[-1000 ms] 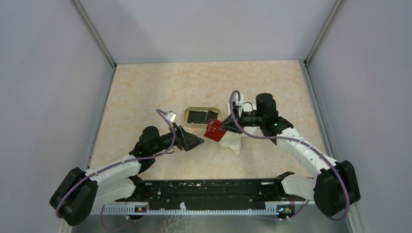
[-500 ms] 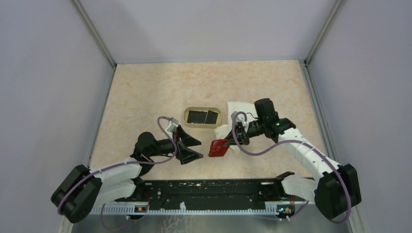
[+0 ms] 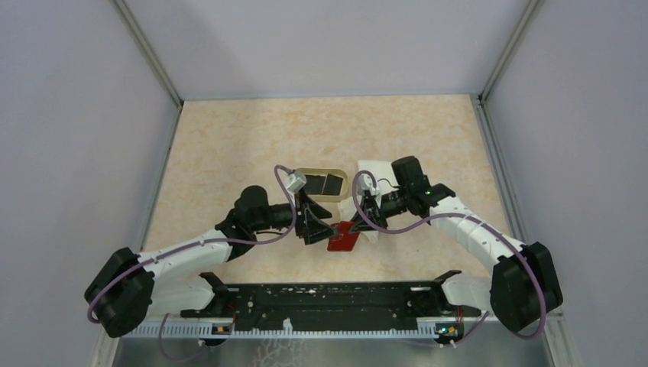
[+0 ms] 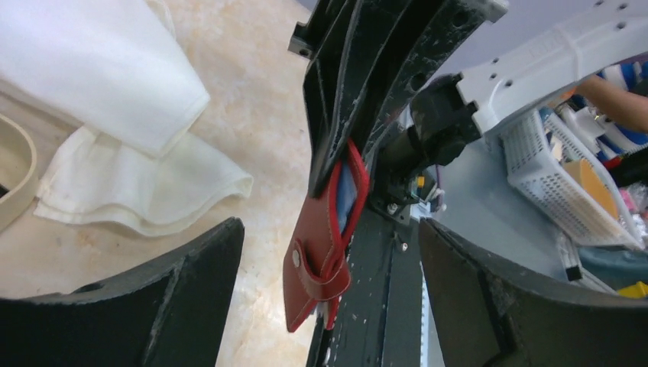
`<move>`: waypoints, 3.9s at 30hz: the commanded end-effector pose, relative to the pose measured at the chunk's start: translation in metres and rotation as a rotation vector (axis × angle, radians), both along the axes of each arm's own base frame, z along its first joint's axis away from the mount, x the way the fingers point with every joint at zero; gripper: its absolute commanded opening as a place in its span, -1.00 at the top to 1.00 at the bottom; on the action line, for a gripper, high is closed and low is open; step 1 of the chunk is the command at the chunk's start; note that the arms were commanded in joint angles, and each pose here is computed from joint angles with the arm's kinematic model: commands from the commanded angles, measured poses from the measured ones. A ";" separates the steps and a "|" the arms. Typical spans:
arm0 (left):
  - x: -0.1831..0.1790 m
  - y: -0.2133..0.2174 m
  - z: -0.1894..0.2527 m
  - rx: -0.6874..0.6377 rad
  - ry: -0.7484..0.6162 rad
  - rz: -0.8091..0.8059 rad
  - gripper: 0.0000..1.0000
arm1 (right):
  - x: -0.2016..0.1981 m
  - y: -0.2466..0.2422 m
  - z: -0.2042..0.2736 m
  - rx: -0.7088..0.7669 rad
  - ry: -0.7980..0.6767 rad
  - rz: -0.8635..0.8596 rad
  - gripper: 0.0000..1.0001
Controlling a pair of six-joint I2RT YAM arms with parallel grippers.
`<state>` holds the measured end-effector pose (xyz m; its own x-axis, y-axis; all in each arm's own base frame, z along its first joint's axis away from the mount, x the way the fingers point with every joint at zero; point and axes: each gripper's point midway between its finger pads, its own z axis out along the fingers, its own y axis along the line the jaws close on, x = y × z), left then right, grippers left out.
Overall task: Put the credit cards into the card holder
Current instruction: Open the card holder at the center of the board.
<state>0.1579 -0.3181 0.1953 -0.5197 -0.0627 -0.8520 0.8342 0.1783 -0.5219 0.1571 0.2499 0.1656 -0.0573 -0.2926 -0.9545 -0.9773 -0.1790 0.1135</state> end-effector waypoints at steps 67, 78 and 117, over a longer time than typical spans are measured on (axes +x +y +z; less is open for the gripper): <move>0.123 0.012 -0.006 -0.241 0.860 0.921 -0.57 | 0.105 0.022 0.003 -0.269 -0.359 -0.648 1.00; 0.037 0.042 0.032 -0.295 -0.024 0.452 -0.98 | 0.048 0.015 0.034 -0.032 0.025 -0.256 1.00; -0.007 0.008 0.001 -0.191 -0.004 0.119 1.00 | 0.033 0.017 0.022 -0.105 -0.060 -0.141 -0.01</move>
<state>0.1402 -0.3014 0.2015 -0.3766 -0.3088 -0.8734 0.8912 0.1365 -0.4326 0.1544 0.2714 0.1729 -0.2631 -0.3380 -0.9036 -0.9321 -0.1526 0.3284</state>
